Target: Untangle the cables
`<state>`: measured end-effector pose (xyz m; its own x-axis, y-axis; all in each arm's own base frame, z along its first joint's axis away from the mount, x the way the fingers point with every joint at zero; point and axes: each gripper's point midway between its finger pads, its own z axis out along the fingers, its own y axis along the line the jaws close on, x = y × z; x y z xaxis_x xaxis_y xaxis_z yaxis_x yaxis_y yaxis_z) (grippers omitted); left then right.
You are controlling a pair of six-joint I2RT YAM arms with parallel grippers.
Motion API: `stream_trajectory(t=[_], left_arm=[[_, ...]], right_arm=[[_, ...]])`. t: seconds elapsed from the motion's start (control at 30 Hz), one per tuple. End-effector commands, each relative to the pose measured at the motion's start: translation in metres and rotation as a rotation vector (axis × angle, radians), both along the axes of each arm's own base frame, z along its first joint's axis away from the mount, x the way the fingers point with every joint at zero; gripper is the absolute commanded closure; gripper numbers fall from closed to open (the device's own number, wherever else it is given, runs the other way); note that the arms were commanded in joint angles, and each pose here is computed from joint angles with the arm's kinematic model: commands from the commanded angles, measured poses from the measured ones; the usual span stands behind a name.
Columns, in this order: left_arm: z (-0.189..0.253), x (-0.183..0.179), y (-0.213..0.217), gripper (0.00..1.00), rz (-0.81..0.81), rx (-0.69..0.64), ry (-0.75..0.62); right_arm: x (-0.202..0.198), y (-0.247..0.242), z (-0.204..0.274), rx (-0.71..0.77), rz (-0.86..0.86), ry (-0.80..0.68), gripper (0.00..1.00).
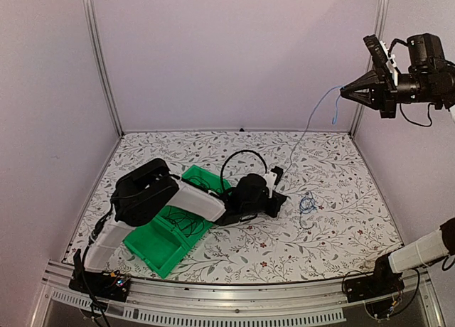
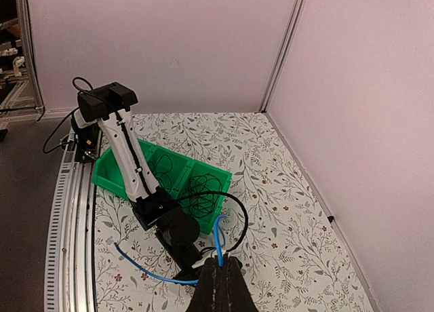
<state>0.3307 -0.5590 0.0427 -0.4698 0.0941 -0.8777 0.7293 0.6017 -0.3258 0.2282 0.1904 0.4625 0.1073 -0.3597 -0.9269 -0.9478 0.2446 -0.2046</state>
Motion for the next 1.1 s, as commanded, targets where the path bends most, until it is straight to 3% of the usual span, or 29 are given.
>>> stream_trajectory(t=[0.0,0.17,0.37,0.6,0.8,1.07], left_arm=[[-0.001,-0.008,0.008,1.0,-0.001,-0.021,0.021],[-0.005,-0.019,0.019,1.0,-0.023,0.001,0.021],[-0.002,-0.029,0.038,0.69,-0.026,0.044,0.021],[0.002,-0.058,0.055,0.56,-0.077,0.062,0.022],[0.052,-0.096,0.043,0.49,-0.259,-0.048,-0.071],[0.11,-0.095,0.085,0.37,-0.154,-0.013,-0.11]], right_arm=[[0.0,0.001,0.018,0.042,0.035,-0.023,1.0],[0.007,0.003,0.021,0.053,0.036,-0.026,1.0],[0.016,0.005,0.042,0.068,0.035,-0.082,1.0],[0.039,-0.004,0.098,0.1,-0.099,-0.338,1.0],[0.072,0.003,0.097,0.155,-0.115,-0.277,1.0],[0.107,0.005,0.092,0.163,-0.173,-0.27,1.0]])
